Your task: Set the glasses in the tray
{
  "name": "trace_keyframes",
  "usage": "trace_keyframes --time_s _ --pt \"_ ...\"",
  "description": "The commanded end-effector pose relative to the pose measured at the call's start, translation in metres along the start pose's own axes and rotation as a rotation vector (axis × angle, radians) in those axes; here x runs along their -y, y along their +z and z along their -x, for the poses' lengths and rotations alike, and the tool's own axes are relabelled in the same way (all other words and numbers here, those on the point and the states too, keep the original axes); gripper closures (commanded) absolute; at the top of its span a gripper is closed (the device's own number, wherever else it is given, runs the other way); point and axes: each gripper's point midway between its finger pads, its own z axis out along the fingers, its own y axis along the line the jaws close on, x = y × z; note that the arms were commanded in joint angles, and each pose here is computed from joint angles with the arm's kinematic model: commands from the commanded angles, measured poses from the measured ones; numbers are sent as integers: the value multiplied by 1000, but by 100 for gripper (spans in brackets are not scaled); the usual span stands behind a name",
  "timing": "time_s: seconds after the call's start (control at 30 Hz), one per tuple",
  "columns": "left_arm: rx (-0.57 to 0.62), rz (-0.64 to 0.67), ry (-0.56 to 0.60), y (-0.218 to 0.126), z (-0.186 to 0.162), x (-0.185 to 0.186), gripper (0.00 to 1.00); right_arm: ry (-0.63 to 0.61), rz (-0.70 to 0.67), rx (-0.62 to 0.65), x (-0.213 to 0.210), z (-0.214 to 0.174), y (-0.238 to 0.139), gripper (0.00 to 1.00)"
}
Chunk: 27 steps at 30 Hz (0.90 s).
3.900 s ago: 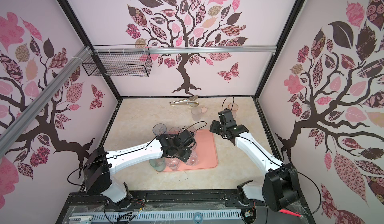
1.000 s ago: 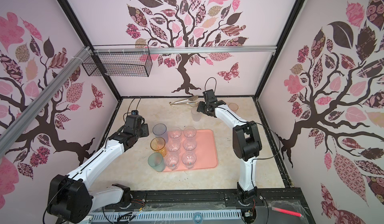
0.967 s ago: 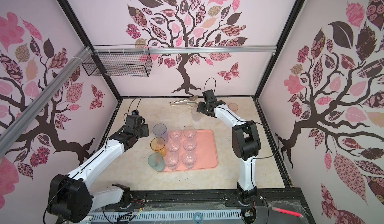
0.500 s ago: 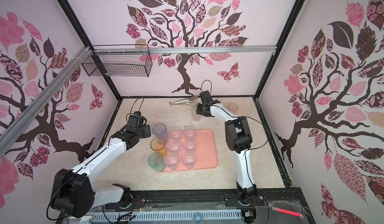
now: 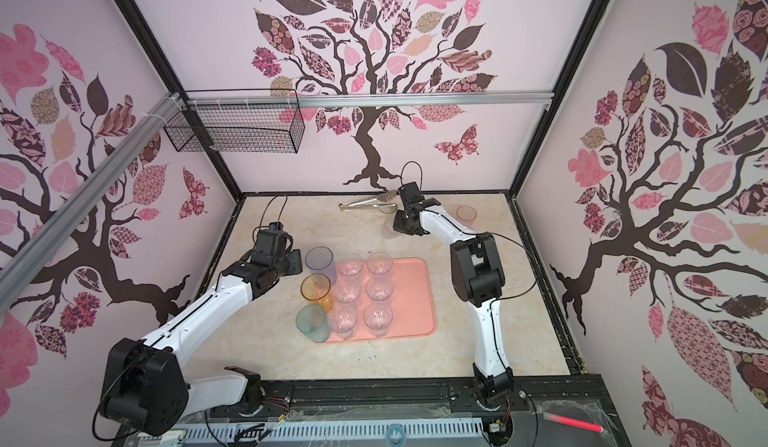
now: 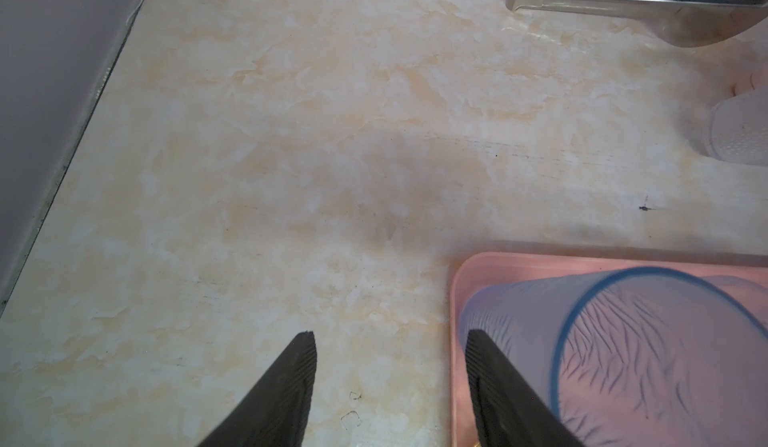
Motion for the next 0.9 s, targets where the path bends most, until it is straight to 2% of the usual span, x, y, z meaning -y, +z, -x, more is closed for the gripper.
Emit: trace_keyframes --time_s 0.0,0.07,0.2,0.43,0.57,0.87 --pt "26 -13 -18 -6 4 0 38 -43 42 96 -14 19 -68 98" --pt "30 -16 -19 -7 4 0 38 -74 32 105 -9 15 -87 99" --pt "34 -20 -21 -9 4 -1 38 -125 -81 81 22 -7 -118 99" --pt "28 -40 -23 -9 5 4 38 -198 -239 -103 73 -73 -140 100" --pt "26 -47 -23 -9 5 5 38 -304 -296 -196 74 -97 -135 99" --pt "31 -36 -19 -10 4 2 38 -342 -276 -271 50 -106 -95 99"
